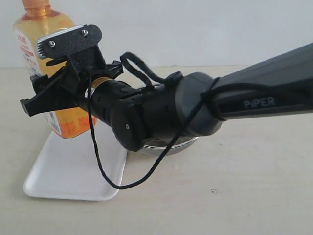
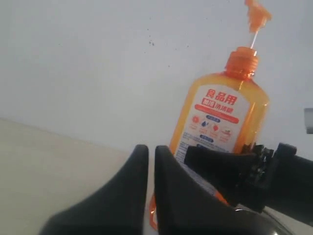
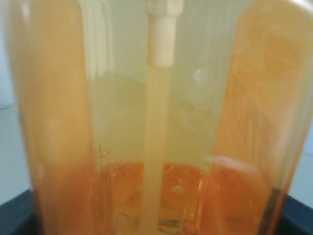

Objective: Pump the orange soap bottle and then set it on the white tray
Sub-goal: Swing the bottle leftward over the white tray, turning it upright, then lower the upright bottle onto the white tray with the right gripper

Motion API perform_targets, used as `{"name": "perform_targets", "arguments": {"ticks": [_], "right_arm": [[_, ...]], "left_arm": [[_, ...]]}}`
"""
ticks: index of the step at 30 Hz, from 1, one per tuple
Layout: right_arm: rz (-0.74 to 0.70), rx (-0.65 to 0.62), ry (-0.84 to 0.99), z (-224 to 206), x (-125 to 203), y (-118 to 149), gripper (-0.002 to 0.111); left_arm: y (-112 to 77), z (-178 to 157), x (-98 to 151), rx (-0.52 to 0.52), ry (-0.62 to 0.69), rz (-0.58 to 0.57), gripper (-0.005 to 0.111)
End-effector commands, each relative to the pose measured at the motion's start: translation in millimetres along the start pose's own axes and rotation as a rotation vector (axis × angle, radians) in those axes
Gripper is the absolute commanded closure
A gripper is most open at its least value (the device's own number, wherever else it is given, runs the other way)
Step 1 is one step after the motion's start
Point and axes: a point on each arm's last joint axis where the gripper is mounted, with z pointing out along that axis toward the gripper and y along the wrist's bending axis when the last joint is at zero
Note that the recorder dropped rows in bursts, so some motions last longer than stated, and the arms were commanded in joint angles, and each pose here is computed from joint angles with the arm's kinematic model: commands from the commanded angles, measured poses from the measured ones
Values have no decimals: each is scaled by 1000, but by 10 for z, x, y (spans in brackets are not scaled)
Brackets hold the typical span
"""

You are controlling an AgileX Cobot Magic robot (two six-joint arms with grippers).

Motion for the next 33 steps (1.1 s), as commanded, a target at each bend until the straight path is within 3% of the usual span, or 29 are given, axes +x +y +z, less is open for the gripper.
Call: {"name": "perform_targets", "arguments": {"ticks": [1, 15, 33], "right_arm": [[41, 65, -151, 68, -78, -54, 108], [15, 81, -142, 221, 439, 6, 108], [-79, 120, -171, 263, 660, 1, 108]], "left_arm": [[13, -3, 9, -11, 0, 1, 102], [-5, -3, 22, 9, 15, -12, 102], [-17, -3, 31, 22, 25, -22, 102]]}}
